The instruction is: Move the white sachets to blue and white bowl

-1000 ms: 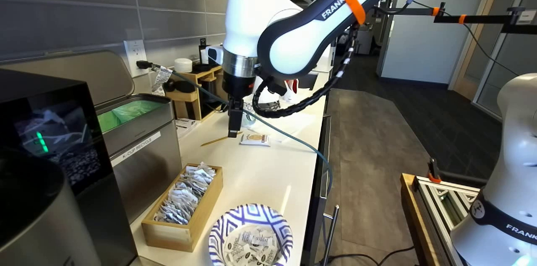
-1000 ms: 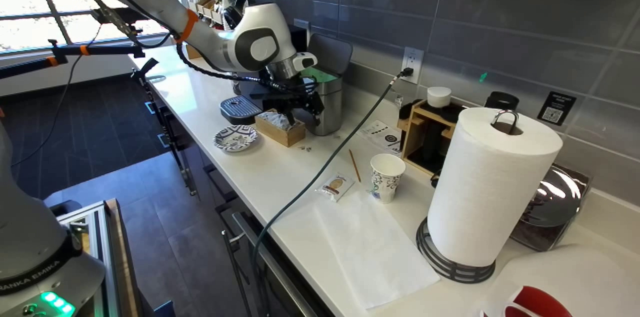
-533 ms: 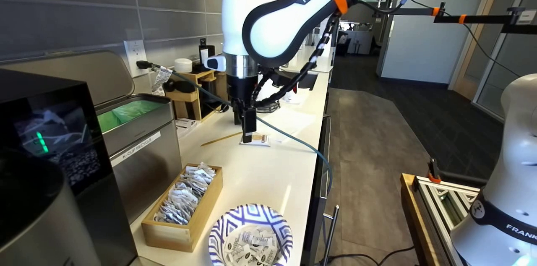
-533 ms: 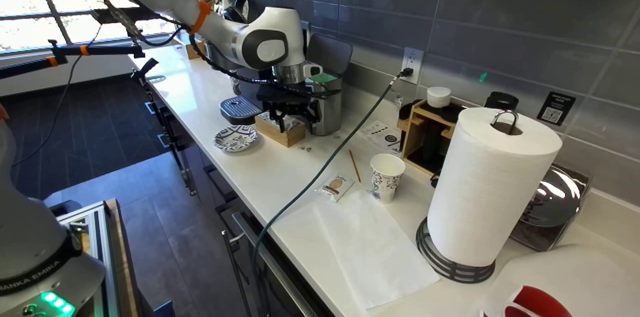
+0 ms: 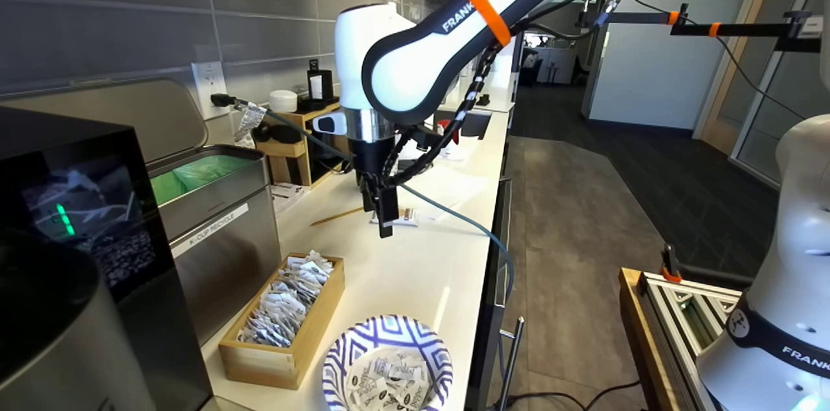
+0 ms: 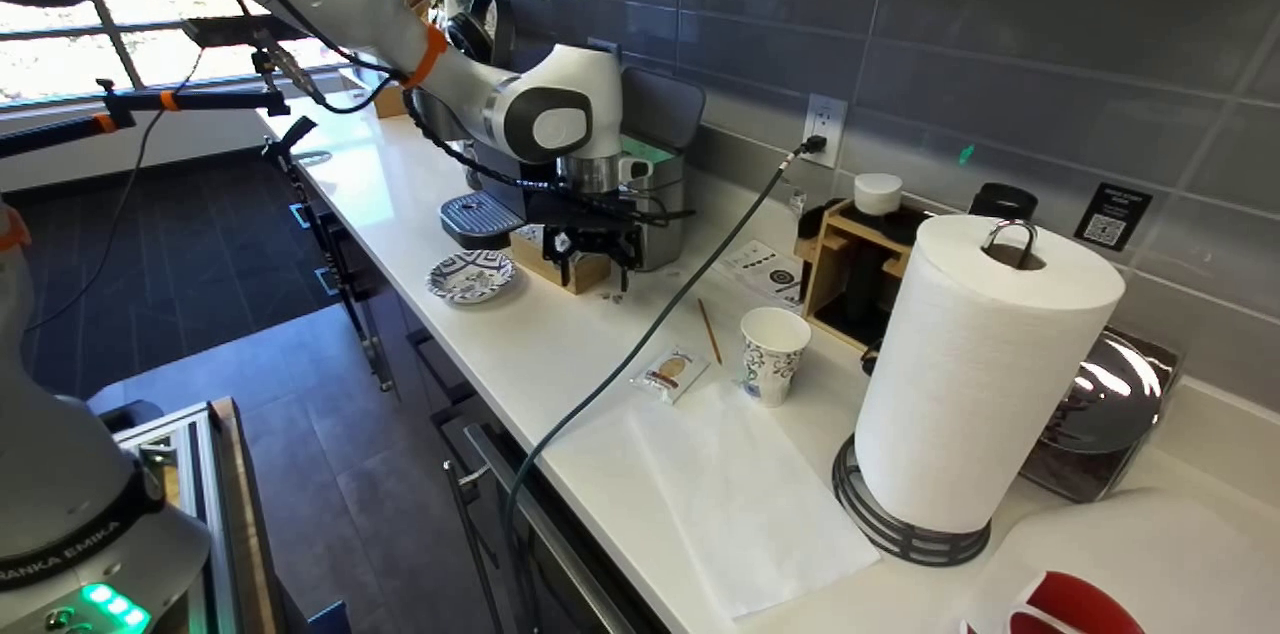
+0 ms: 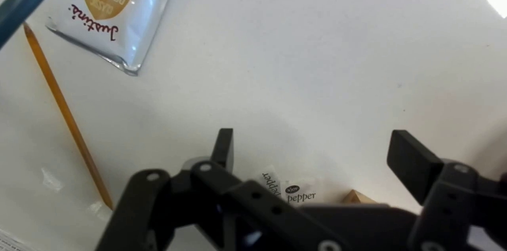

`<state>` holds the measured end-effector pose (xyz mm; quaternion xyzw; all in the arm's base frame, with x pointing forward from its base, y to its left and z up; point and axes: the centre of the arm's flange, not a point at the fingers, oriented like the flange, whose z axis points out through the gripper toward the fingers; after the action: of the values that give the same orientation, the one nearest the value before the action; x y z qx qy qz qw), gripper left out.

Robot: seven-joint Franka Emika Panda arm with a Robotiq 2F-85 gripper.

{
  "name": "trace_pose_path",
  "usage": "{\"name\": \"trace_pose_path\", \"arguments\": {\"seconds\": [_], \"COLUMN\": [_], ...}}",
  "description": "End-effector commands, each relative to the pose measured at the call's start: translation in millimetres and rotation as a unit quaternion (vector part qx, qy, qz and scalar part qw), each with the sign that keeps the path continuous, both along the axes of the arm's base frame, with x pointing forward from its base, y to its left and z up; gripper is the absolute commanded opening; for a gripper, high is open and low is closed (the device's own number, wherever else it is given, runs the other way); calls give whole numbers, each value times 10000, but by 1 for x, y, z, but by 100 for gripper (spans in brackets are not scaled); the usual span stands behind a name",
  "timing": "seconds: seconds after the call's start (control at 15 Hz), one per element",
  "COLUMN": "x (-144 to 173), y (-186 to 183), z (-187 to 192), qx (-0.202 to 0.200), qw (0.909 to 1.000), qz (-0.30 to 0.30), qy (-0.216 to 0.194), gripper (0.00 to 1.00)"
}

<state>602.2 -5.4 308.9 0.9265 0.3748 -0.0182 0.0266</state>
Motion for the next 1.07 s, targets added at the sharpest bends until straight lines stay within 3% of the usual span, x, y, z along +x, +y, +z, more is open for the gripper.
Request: {"name": "trace_pose_path", "arguments": {"seconds": [0.0, 0.53, 1.0], "x": [0, -2, -3], "y": [0, -10, 8], "z": [1, -18, -39], "qx": [0, 284, 727], "qw": [10000, 9990, 9952], "qz": [0, 332, 646], "qy": [-7, 82, -90], "gripper": [100, 100, 100]}}
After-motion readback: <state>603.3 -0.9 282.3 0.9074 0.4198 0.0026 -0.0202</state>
